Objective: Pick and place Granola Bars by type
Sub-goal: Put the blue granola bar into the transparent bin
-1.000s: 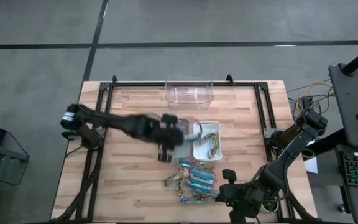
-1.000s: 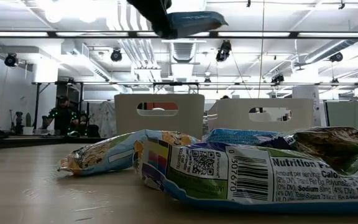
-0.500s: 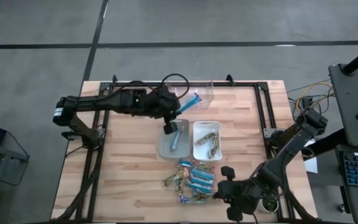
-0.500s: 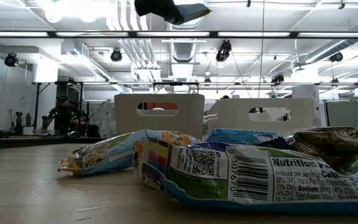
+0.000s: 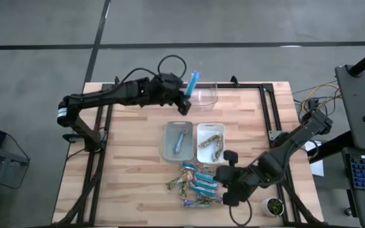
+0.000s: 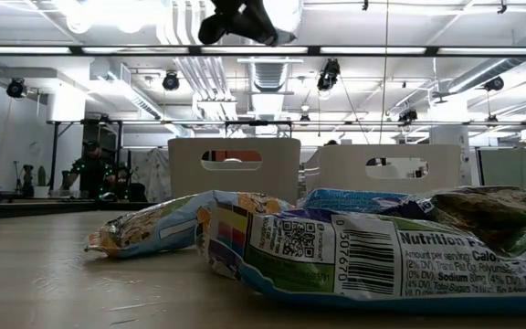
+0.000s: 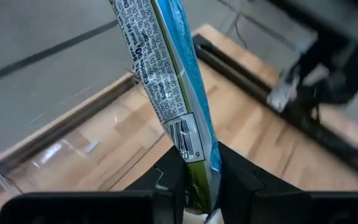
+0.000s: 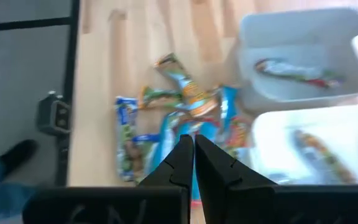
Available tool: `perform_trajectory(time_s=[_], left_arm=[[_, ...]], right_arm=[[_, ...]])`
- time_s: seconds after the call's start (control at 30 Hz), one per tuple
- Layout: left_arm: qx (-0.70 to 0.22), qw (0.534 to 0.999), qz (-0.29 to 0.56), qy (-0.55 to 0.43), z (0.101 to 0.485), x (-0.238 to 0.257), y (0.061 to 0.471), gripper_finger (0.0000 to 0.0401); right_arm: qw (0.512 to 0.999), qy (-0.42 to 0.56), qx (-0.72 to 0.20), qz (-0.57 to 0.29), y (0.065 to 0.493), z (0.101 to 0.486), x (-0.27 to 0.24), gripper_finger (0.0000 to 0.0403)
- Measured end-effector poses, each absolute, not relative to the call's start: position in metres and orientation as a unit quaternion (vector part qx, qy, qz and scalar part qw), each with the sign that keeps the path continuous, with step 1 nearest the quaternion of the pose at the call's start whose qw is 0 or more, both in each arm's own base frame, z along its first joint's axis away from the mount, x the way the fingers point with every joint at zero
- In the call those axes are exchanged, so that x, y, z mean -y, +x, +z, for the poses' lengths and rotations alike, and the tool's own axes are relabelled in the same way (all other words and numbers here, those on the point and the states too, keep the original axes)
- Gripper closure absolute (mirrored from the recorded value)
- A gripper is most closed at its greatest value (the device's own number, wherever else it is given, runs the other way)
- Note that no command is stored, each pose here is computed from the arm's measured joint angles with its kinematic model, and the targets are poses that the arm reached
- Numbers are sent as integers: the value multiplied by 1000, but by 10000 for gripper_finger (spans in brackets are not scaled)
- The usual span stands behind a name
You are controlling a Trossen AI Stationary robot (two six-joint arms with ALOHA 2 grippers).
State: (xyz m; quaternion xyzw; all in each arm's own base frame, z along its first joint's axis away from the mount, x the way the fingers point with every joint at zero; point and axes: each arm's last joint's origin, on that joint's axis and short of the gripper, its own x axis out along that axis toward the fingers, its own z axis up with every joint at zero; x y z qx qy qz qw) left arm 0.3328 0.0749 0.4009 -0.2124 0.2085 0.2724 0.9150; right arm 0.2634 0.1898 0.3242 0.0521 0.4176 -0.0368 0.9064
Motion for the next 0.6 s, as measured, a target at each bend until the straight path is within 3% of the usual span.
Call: perform_trajectory(time_s=[0.3, 0.6], left_arm=[[-115, 846, 344, -392, 404, -108, 325, 348], [-83, 810, 375, -443, 404, -128, 318, 348]], right_arm=[[906, 24, -418, -62, 265, 332, -180, 394], [902, 31, -424, -73, 264, 331, -178, 394]])
